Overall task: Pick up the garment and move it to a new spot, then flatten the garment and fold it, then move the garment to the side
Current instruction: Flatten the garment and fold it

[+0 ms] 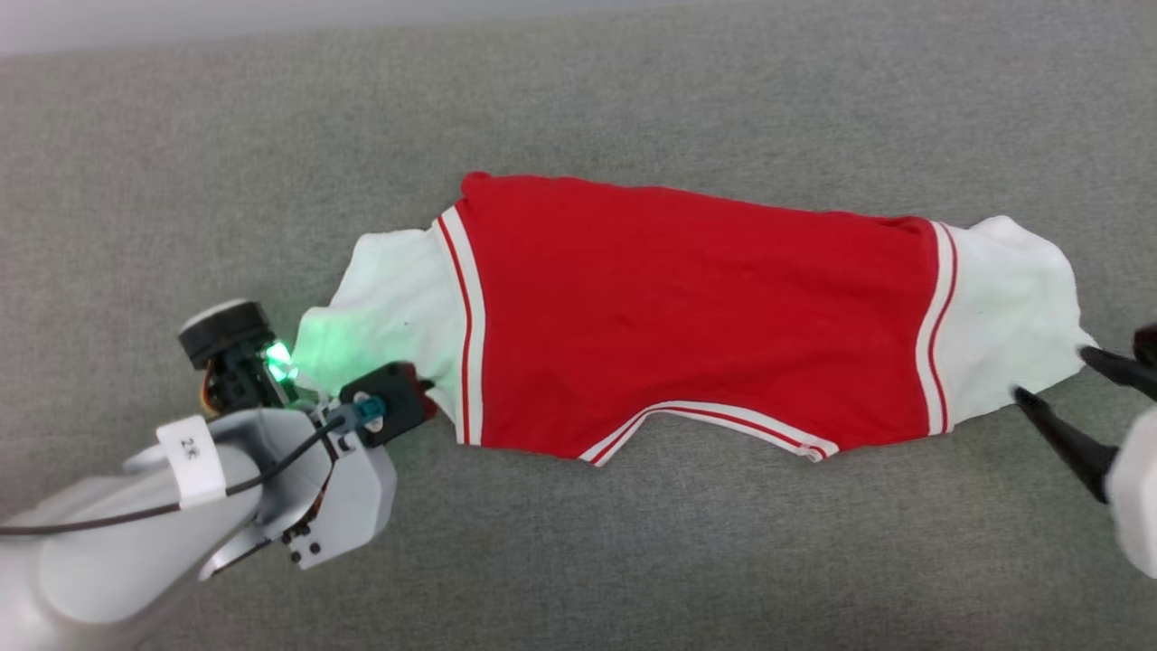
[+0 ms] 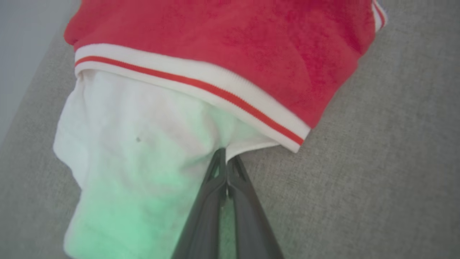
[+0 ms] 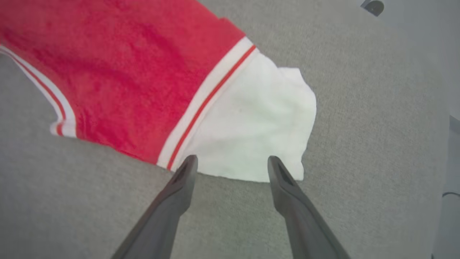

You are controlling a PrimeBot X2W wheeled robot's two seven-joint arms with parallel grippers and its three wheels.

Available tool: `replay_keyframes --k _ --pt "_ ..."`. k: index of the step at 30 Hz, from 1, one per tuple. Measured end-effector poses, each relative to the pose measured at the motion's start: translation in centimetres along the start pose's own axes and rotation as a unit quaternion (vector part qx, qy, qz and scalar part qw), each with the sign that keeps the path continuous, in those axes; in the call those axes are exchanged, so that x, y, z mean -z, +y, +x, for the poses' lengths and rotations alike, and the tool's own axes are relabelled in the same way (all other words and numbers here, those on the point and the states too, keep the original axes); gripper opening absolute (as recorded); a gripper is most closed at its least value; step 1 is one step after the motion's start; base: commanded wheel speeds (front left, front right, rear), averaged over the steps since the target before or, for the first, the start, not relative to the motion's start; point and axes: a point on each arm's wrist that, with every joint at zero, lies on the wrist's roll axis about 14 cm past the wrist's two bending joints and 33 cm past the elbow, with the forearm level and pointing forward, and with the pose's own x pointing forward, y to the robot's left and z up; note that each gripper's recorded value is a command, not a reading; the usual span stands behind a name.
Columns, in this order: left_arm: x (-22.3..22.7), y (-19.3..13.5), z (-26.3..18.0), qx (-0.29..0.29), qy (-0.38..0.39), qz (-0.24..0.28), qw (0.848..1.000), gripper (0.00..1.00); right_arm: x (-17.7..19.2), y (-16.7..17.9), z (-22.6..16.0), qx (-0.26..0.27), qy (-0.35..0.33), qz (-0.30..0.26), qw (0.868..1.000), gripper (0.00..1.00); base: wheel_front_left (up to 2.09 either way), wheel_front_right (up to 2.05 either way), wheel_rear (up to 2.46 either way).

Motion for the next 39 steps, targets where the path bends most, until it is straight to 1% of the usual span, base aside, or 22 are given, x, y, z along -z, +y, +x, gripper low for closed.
replay_keyframes --k 4,7,13,18,20,21,25,27,30,34,39 --pt "-0.1 0.3 0.3 0.001 -0.005 -0.004 1.000 0.00 2.3 -0.4 -0.2 -0.018 0.069 -0.055 0.996 1.00 0.00 0.00 0.00" --pt "-0.2 0.5 0.7 0.004 -0.011 -0.010 1.000 0.00 3.7 0.8 0.6 -0.047 0.102 -0.073 0.991 1.00 0.00 0.00 0.00" --pt "-0.3 0.6 1.5 0.007 -0.021 -0.019 1.000 0.00 3.9 2.1 3.8 -0.074 0.107 -0.081 0.988 1.00 0.00 0.00 0.00" --pt "-0.1 0.7 1.6 0.004 -0.024 -0.026 0.999 0.00 5.1 2.1 5.5 -0.085 0.128 -0.116 0.981 1.00 0.00 0.00 0.00" --pt "-0.1 0.8 1.5 0.002 -0.028 -0.031 0.999 0.00 5.2 2.0 5.9 -0.088 0.127 -0.120 0.981 0.42 0.00 0.00 0.00" --pt "-0.1 0.8 1.5 0.001 -0.030 -0.036 0.999 0.00 5.2 2.0 6.1 -0.090 0.124 -0.118 0.981 0.00 0.00 0.00 0.00" --pt "-0.4 1.0 1.0 -0.004 -0.046 -0.065 0.997 0.00 4.4 1.9 6.5 -0.089 0.096 -0.092 0.987 0.00 0.00 0.00 0.00" --pt "-0.9 1.4 0.6 -0.011 -0.066 -0.099 0.993 0.00 3.5 1.7 6.4 -0.085 0.073 -0.076 0.991 0.00 0.00 0.00 0.00" --pt "-2.3 2.1 -0.3 -0.025 -0.105 -0.148 0.983 0.00 1.4 1.2 5.8 -0.078 0.031 -0.063 0.994 0.00 0.00 0.00 0.00" --pt "-4.6 3.0 -2.1 -0.039 -0.159 -0.208 0.964 0.00 -2.5 -0.2 4.4 -0.059 -0.037 -0.055 0.996 0.00 0.00 0.00 0.00" --pt "-8.6 4.7 -5.0 -0.049 -0.243 -0.286 0.926 0.00 -8.1 -1.5 3.2 -0.040 -0.134 -0.021 0.990 0.00 0.00 0.00 0.00"
